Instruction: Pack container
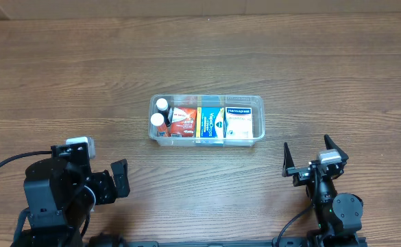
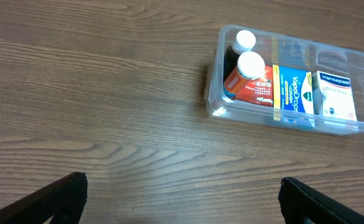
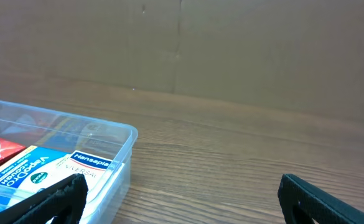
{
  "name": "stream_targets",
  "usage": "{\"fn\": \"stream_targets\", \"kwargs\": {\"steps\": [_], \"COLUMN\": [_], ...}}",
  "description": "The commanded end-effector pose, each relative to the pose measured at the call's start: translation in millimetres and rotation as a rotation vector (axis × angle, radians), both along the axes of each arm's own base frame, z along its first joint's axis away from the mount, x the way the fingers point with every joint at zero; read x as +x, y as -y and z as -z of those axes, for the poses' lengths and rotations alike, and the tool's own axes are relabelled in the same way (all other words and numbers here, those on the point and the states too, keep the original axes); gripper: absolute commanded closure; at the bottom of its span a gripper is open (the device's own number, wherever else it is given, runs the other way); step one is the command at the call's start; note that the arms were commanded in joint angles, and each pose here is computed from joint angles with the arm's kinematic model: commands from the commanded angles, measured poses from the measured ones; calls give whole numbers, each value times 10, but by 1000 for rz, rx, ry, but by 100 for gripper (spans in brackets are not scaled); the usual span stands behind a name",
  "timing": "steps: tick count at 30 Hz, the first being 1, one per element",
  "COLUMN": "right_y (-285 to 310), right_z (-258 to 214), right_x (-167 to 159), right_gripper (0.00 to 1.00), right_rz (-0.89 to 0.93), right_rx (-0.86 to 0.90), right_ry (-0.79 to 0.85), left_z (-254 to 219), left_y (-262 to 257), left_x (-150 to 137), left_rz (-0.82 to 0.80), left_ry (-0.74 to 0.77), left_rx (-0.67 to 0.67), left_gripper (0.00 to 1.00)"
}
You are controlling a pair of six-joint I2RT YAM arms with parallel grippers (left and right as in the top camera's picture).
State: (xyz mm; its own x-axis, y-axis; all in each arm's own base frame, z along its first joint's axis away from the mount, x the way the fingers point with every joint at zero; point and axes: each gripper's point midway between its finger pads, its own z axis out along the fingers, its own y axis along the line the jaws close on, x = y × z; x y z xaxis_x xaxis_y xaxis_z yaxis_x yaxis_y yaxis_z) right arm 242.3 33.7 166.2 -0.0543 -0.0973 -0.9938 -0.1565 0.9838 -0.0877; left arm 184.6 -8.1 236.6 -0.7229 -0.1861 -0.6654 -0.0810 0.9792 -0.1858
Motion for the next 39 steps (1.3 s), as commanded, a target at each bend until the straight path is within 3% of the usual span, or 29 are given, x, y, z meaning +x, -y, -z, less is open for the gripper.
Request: {"fn": "stream_targets", "kwargs": {"steps": [1,17,20,27,34,36,39], "right_y": [-3,-3,-3,-3,-3,-3,-3], "right_z": [-28,-28,-28,-28,-28,-27,-28], "right_x": [-3,-3,-3,-3,-3,-3,-3], "right_gripper": [0,0,0,0,0,0,0], "right_rz": [1,1,1,1,1,1,1], "right_rx": [9,9,9,9,9,9,9], "right_ry": [13,13,13,13,13,13,13], "left_z": [14,3,128,585,265,351,806], "left_y": [30,32,-42,100,97,63,65], "left_x": [-2,-11,-115,277,596,617,614], "left_rz": [4,4,1,126,123,101,101], "left_ry": [-3,3,-15,403,913,930,750], "left_rx": [-19,-19,45,137,265,271,208], "left_gripper": [0,0,0,0,0,0,0]}}
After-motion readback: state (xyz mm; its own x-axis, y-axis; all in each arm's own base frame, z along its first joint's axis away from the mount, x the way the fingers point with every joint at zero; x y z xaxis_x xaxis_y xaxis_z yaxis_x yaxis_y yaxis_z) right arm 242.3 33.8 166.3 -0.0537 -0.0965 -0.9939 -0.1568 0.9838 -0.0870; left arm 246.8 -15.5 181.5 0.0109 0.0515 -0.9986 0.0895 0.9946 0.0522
